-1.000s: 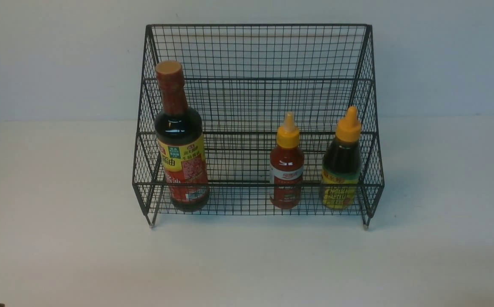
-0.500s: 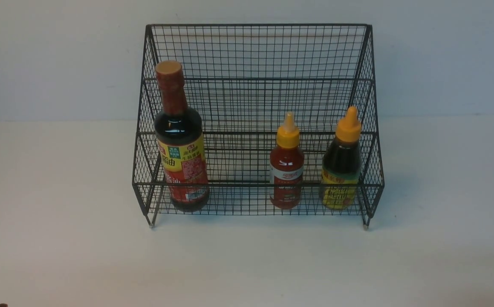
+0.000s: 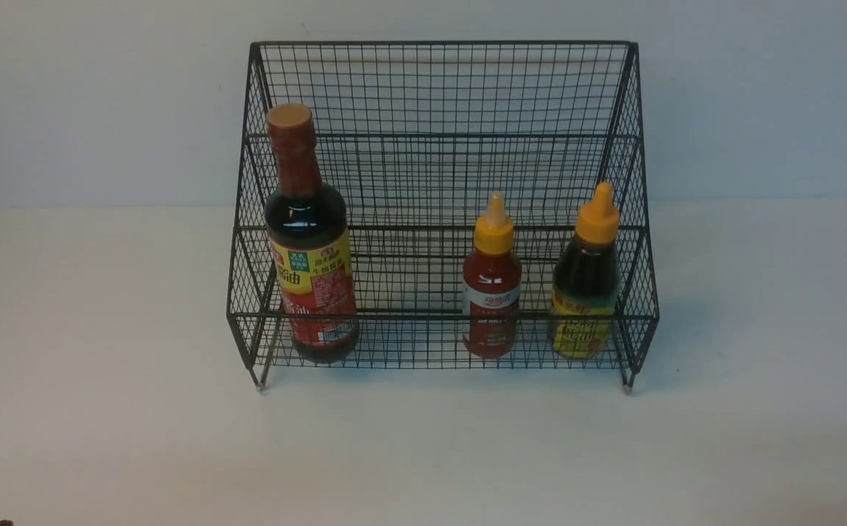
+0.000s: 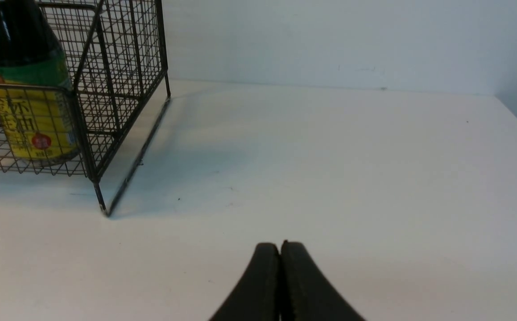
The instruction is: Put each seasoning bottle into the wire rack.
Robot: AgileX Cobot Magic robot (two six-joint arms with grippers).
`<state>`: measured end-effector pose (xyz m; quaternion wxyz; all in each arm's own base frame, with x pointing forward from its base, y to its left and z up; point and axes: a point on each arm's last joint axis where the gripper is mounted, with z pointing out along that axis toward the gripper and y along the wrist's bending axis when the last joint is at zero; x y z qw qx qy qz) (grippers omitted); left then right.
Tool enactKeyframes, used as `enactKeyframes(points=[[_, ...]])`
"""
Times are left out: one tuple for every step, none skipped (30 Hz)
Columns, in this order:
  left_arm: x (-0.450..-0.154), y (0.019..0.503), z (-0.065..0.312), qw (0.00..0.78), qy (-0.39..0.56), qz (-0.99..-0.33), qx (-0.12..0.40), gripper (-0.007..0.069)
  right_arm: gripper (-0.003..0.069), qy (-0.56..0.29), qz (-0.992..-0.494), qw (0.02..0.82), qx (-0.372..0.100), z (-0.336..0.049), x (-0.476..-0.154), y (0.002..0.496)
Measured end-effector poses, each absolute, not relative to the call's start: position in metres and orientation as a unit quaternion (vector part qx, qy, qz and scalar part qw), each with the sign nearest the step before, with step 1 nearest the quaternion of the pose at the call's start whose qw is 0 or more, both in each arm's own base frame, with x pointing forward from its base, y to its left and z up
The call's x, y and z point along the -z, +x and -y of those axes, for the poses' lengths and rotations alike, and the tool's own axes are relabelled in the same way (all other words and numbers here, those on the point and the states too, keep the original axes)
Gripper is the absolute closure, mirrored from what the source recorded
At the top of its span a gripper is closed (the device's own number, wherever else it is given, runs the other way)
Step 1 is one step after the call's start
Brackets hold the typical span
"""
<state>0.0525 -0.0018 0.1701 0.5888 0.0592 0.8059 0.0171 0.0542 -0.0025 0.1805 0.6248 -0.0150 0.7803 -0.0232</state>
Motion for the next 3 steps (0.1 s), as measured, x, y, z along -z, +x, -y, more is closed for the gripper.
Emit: enactKeyframes(points=[[-0.1701,0.0525,0.0018,0.589,0.059,-0.806,-0.017,0.0629,0.0673,-0.015,-0.780,0.625,0.023,0.0025,-0.1805,0.0542],[-0.1701,0.0525,0.0018,0.589,0.059,-0.806,-0.017,0.0629,0.0673,-0.015,-0.780,0.625,0.023,0.0025,-0.1805,0.0542],[-0.1701,0.0525,0.0018,0.589,0.059,-0.806,-0.017,0.0629,0.0673,-0.015,-0.780,0.625,0.023,0.0025,-0.1805,0.0542]])
